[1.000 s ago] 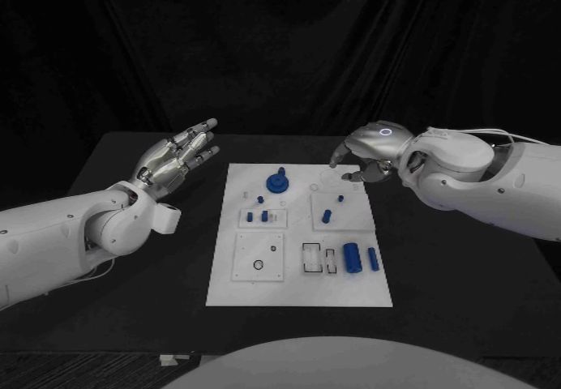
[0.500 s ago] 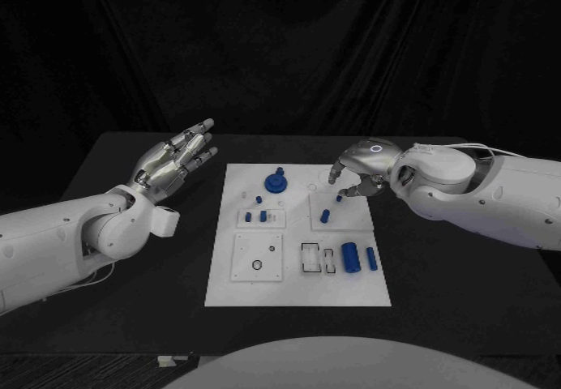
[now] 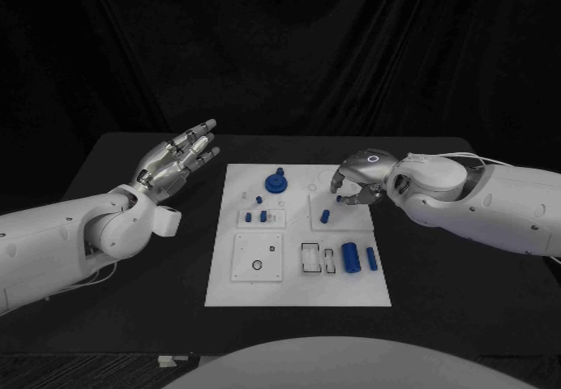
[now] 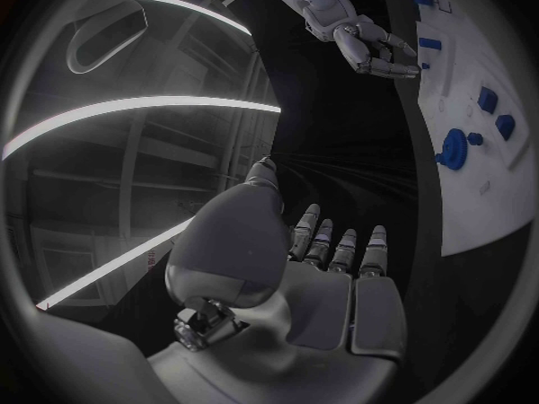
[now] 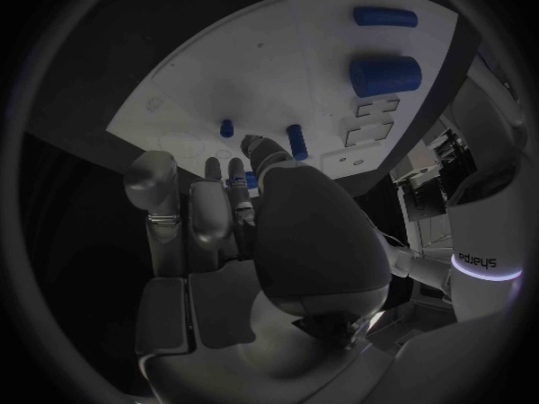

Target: Assemble the parts on the task board

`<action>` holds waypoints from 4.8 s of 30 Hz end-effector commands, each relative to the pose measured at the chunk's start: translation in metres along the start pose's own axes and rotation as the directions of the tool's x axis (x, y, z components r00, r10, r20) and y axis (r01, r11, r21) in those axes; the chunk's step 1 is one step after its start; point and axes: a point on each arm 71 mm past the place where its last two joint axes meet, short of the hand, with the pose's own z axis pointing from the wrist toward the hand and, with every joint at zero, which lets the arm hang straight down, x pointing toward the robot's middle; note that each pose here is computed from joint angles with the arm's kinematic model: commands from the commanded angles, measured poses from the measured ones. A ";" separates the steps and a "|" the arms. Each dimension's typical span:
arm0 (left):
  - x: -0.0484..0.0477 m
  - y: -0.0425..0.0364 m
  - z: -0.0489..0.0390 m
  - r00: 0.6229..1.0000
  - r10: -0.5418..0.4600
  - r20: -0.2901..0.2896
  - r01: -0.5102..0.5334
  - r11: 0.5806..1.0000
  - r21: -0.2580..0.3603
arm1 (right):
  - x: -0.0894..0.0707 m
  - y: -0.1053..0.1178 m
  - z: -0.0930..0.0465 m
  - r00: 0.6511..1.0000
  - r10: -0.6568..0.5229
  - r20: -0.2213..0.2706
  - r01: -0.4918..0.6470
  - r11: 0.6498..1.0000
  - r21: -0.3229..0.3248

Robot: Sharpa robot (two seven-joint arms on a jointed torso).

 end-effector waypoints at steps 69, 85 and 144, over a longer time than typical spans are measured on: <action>0.0004 -0.0042 0.0021 0.999 -0.037 -0.029 0.041 0.984 0.172 | -0.014 -0.003 -0.005 0.987 0.040 0.154 -0.036 0.999 -0.030; 0.0025 -0.0019 0.0037 0.999 -0.041 -0.036 0.047 0.986 0.163 | -0.058 0.065 -0.009 0.981 0.068 0.183 -0.033 0.981 -0.189; 0.0012 0.0097 -0.0003 0.997 -0.061 -0.044 0.066 0.990 0.121 | 0.001 0.159 0.031 0.990 0.138 0.001 -0.127 0.917 -0.377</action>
